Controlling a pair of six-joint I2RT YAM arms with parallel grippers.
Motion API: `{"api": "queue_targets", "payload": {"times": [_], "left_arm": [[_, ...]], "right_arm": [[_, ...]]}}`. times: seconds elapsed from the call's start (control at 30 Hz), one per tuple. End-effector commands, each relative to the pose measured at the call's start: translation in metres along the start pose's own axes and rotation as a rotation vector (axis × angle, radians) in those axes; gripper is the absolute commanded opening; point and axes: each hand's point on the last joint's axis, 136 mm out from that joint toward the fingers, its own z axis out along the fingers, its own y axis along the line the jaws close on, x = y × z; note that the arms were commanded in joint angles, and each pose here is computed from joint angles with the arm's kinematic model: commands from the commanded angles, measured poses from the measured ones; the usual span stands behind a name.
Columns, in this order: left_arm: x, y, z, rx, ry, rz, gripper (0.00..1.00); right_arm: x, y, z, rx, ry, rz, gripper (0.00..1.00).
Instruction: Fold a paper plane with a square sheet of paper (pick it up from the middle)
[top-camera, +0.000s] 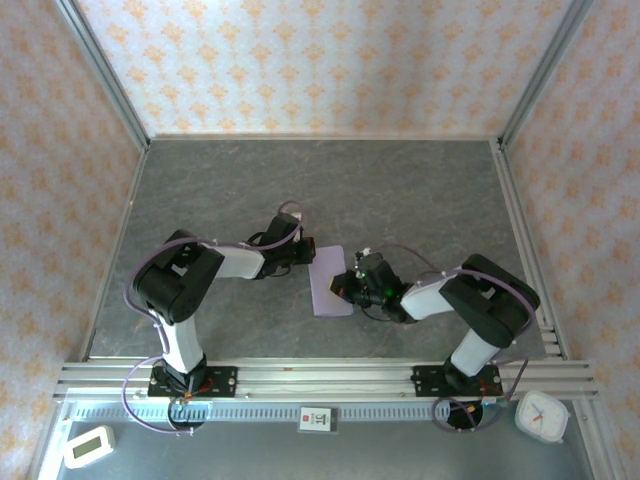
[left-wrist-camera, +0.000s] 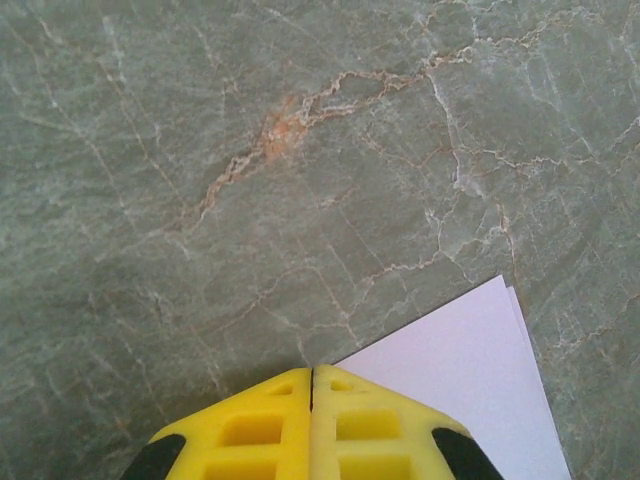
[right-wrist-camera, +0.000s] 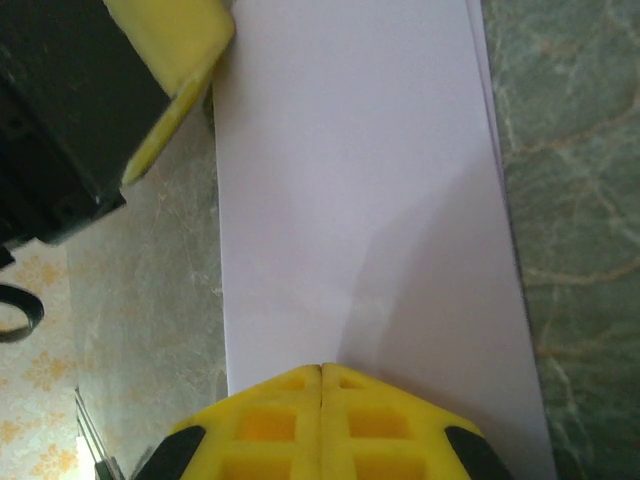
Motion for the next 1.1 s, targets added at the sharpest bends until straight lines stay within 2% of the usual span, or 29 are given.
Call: {"api": "queue_targets", "payload": {"times": [0.0, 0.1, 0.17, 0.23, 0.3, 0.37, 0.5, 0.7, 0.83, 1.07], "left_arm": [[-0.004, 0.017, 0.003, -0.048, -0.008, 0.043, 0.00], [-0.019, 0.000, -0.009, -0.001, -0.038, 0.071, 0.00], [-0.031, -0.012, -0.019, 0.022, -0.055, 0.079, 0.00], [-0.042, -0.023, -0.032, 0.052, -0.080, 0.083, 0.03], [-0.047, -0.034, -0.045, 0.083, -0.094, 0.082, 0.12], [-0.047, -0.040, -0.055, 0.101, -0.096, 0.075, 0.13], [-0.032, -0.055, -0.069, 0.149, -0.086, 0.068, 0.13], [0.015, -0.068, -0.069, 0.211, -0.040, 0.021, 0.13], [0.038, -0.058, -0.058, 0.192, -0.005, -0.013, 0.13], [0.046, -0.039, -0.040, 0.113, 0.006, 0.009, 0.13]], "right_arm": [[-0.002, 0.006, -0.014, 0.033, 0.000, -0.043, 0.05], [-0.017, 0.014, -0.031, 0.055, -0.059, -0.072, 0.22], [-0.023, 0.013, -0.041, 0.078, -0.093, -0.075, 0.29], [-0.027, 0.011, -0.050, 0.089, -0.124, -0.070, 0.31], [-0.027, 0.009, -0.056, 0.084, -0.141, -0.061, 0.32], [-0.024, 0.004, -0.059, 0.087, -0.142, -0.051, 0.34], [-0.015, -0.008, -0.060, 0.095, -0.121, -0.039, 0.40], [-0.009, -0.021, -0.059, 0.119, -0.108, -0.038, 0.45], [-0.004, -0.026, -0.054, 0.130, -0.080, -0.038, 0.46], [-0.001, -0.028, -0.050, 0.129, -0.059, -0.041, 0.47]]}}
